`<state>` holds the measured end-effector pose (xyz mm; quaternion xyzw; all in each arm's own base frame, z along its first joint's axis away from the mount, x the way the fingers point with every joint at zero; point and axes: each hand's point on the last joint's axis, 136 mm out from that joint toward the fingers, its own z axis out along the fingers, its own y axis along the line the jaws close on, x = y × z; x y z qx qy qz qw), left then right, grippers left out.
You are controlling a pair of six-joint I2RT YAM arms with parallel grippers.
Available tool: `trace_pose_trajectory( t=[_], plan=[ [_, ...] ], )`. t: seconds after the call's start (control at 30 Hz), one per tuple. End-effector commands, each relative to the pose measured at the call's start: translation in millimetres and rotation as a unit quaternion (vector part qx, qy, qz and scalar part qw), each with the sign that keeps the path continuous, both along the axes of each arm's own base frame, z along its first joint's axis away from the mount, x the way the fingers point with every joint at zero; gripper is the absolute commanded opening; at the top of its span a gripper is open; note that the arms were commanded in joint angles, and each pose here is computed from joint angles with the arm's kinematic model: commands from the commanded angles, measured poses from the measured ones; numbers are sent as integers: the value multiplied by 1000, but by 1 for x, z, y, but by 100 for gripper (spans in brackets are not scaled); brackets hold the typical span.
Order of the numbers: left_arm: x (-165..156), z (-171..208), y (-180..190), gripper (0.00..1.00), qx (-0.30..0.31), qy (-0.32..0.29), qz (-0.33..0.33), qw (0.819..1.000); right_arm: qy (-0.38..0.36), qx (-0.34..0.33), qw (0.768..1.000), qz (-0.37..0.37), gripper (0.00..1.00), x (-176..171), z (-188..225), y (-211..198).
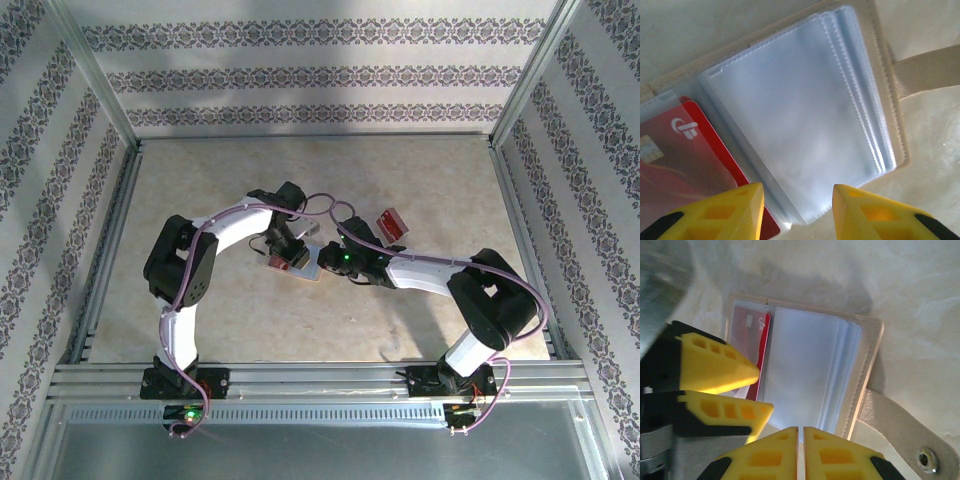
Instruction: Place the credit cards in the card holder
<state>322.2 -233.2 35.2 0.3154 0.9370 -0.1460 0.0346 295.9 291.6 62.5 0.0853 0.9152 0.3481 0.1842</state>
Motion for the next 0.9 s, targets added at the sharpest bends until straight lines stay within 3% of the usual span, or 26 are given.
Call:
trace_pose_trajectory(
  t=[0.0,0.2,0.37,0.87],
  plan=[
    [7,-8,-2,40,6,-1,3,1000,8,5,1000,4,12,2,-7,1],
    [5,-18,5,24,7,15,10,1000,7,7,1000,4,12,2,-7,2],
    [12,-13,12,18,-1,12,27,1000,8,12,1000,1,12,1,-7,2],
    [10,-15,10,17,-14,26,29,999,21,34,999,0,21,17,-18,16]
  ],
)
